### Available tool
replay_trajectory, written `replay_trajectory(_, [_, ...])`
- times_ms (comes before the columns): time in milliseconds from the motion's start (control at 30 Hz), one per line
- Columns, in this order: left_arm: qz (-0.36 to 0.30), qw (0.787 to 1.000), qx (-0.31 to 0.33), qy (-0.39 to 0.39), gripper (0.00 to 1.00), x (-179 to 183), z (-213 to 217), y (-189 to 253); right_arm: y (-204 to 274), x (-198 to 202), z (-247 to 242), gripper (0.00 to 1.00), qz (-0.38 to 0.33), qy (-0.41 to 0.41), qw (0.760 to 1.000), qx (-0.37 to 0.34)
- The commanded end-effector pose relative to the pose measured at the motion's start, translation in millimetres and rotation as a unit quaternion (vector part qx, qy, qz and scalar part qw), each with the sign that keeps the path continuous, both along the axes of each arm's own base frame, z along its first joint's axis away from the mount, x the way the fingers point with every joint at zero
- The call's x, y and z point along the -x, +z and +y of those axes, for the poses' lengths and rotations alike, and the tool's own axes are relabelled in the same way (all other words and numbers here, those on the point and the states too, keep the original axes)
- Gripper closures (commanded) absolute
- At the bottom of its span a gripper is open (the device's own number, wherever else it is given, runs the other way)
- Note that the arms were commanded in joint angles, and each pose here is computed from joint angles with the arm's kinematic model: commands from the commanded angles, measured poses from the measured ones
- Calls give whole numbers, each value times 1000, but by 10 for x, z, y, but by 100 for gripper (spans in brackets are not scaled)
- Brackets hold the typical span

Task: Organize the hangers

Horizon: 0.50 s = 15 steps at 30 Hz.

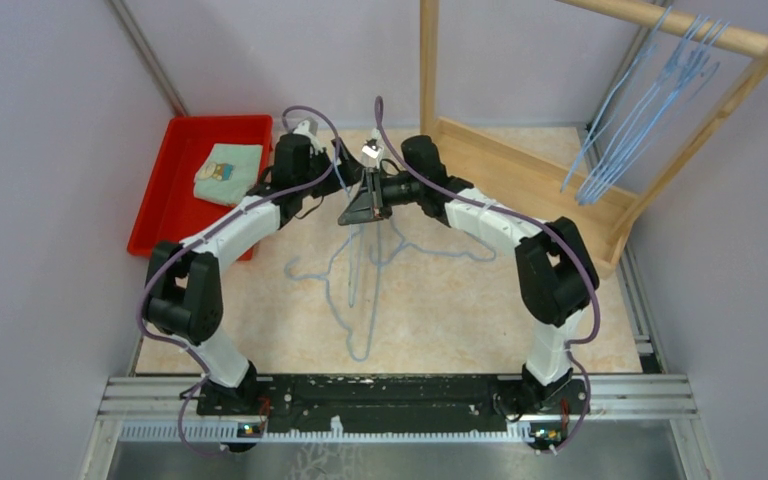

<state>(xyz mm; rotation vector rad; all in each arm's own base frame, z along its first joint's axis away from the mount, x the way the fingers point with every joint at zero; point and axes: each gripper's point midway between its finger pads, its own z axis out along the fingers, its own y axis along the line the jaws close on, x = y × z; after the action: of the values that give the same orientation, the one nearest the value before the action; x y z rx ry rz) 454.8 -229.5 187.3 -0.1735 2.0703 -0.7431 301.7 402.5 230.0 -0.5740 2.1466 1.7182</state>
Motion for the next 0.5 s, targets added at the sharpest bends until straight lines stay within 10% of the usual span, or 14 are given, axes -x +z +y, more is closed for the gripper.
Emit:
replay_trajectory(0, [7,999,-42,10,0,91,176,-188,826,85,-232,100,-119,1,991,-61])
replay_trajectory(467, [54,995,-87,17,0,-18,266,-496,1309,116,-358,100,-149,-2,985,-90])
